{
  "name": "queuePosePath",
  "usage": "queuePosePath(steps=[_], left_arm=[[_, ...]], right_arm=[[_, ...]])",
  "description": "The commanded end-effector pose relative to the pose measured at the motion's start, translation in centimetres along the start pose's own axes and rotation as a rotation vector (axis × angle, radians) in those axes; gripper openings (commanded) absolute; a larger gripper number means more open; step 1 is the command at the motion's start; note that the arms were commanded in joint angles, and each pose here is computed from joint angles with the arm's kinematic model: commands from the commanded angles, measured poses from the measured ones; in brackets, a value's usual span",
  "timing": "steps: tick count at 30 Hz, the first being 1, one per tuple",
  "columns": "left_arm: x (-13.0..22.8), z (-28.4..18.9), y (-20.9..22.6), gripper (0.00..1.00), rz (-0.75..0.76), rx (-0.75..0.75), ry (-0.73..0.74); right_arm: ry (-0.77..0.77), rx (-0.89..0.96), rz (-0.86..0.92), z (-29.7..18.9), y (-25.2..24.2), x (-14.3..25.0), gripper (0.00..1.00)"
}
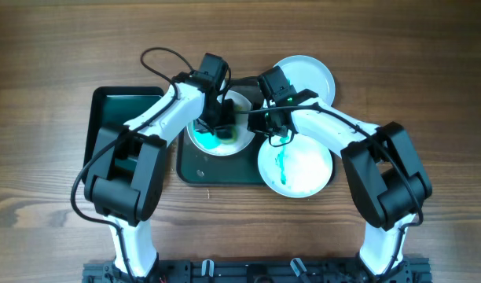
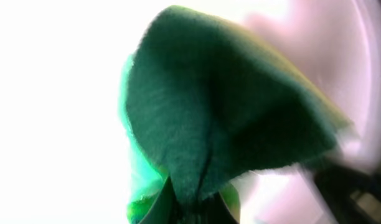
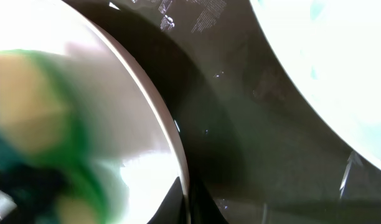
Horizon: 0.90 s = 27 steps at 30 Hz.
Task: Clean dirty plates on tray and stack at the side
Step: 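Scrub the lower-left white plate with the sponge while the right gripper holds it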
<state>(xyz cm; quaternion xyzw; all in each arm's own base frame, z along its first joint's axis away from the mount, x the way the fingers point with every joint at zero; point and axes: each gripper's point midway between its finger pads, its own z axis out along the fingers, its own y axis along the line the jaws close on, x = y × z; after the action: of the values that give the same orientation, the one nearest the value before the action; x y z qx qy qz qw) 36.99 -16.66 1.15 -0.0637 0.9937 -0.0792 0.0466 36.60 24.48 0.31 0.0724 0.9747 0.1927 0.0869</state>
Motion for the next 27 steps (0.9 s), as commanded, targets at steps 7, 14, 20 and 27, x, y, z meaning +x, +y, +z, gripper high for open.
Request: queuePosePath(steps=[7,14,20,27], left_arm=[[1.2,-0.5,4.4,0.04,-0.192,-0.273,-0.011],[3.3,-0.2,-6.9,0.04,0.192,0.258,0.116],[-2.6,-0.1,0.9,0.04,-0.245,-0.131,-0.169],[0.9,0.3,0.0,0.04,-0.241,-0.103,-0.017]], right_arm=[[0.021,0.04,0.032,1.2,-1.5,0.4,0.04],[0.025,0.042,0.025,1.2,-1.6,0.5,0.04],[0.023,0.04,0.008,1.2,-1.5,0.5,0.04],[0.024,0.04,0.009,1.2,-1.5,0.5,0.04]])
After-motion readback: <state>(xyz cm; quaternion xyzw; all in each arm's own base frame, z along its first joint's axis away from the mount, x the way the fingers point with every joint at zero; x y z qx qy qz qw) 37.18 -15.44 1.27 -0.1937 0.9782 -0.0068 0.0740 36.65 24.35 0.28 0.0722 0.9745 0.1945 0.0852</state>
